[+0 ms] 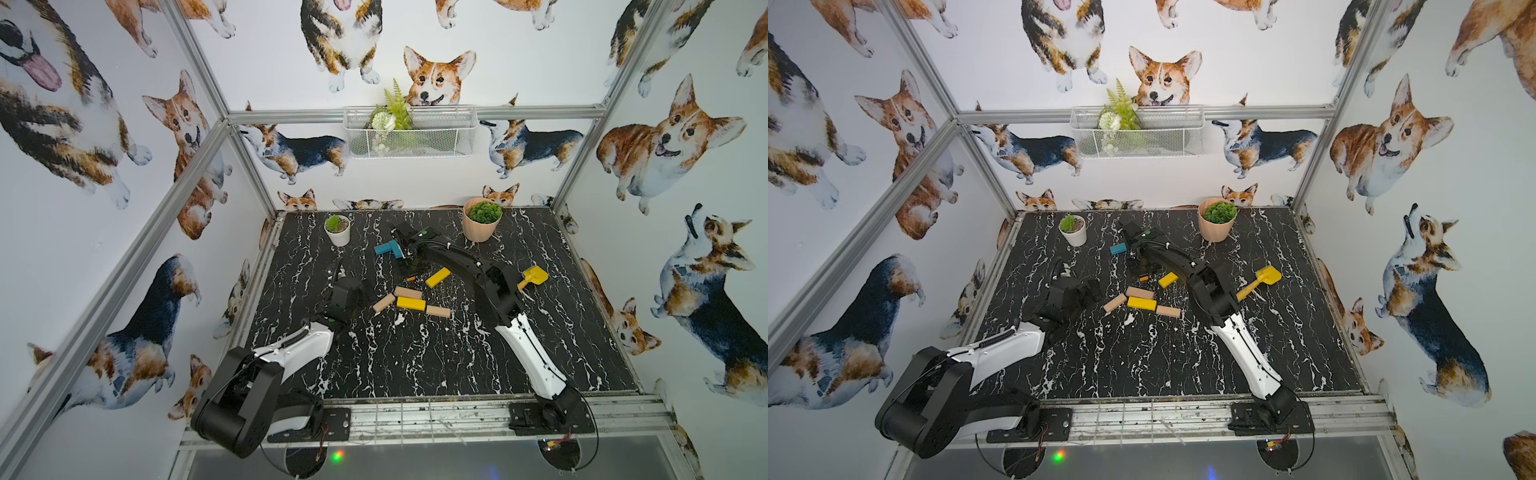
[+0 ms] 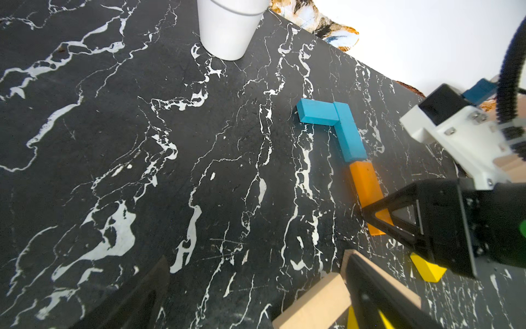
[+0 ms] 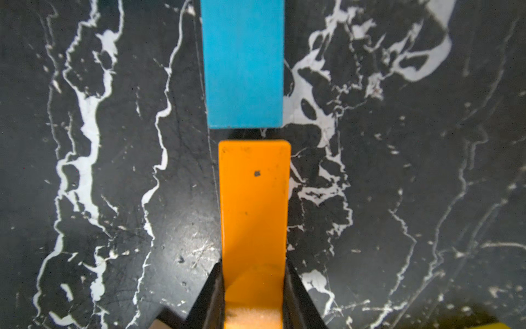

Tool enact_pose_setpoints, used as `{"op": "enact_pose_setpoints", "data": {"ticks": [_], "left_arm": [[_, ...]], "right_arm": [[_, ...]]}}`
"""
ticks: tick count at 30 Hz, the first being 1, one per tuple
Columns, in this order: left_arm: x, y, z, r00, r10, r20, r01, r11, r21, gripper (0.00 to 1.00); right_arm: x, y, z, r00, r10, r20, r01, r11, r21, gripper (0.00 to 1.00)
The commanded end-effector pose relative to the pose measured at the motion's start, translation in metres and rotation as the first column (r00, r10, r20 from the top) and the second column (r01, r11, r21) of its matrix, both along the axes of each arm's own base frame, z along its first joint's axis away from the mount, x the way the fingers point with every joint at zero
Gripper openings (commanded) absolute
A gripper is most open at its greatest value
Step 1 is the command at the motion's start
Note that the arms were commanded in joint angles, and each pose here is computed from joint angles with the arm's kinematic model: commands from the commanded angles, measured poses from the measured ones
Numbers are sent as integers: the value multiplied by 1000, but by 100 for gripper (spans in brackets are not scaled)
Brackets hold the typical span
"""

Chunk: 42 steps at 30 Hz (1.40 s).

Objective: Assemble a giraffe with building blocks
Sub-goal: Assemble the building block at the center of the board, then adjust the building block at the center of the board.

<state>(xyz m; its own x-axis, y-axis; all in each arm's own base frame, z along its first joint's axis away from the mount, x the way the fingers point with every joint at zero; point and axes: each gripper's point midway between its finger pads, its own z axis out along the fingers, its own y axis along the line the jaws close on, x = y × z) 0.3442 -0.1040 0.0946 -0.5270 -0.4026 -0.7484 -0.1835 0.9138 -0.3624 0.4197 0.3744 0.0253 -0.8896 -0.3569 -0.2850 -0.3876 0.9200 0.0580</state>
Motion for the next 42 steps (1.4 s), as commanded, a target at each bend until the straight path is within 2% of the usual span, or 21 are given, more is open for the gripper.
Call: {"op": "enact_pose_setpoints", "data": {"ticks": [1, 17, 19, 23, 28, 31, 34, 39, 42], "left_arm": [[2, 1, 6, 1000, 7, 17, -7, 1000, -1, 100], [2, 2, 9, 1000, 9, 27, -9, 1000, 2, 100], [2, 2, 9, 1000, 10, 26, -10, 1000, 3, 100], [3, 3, 9, 1000, 9, 27, -9, 1000, 12, 100], [3, 6, 10, 999, 15, 31, -16, 999, 42, 100], [2, 7, 12, 999, 12, 39, -13, 999, 44, 100], [2, 6, 11, 999, 7, 40, -9, 999, 48, 100], [4, -1, 11, 999, -36, 37, 35, 998, 42, 100], [5, -4, 11, 998, -44, 37, 42, 998, 35, 100]], "right_arm": [[-5, -4, -6, 999, -14, -31, 13, 1000, -19, 22], [-6, -3, -12, 999, -11, -43, 9, 1000, -25, 27], [-6, -3, -11, 999, -11, -44, 10, 1000, -23, 32], [-7, -1, 2, 999, -4, -39, 4, 1000, -5, 49], [-5, -5, 52, 1000, 13, -7, -13, 998, 56, 67], [-7, -13, 85, 1000, 25, 16, -26, 995, 95, 68], [-25, -19, 95, 996, 88, 13, -89, 990, 111, 67], [-53, -35, 67, 985, 170, -28, -167, 982, 87, 59], [-66, -39, 44, 975, 208, -81, -204, 977, 57, 59]]}}
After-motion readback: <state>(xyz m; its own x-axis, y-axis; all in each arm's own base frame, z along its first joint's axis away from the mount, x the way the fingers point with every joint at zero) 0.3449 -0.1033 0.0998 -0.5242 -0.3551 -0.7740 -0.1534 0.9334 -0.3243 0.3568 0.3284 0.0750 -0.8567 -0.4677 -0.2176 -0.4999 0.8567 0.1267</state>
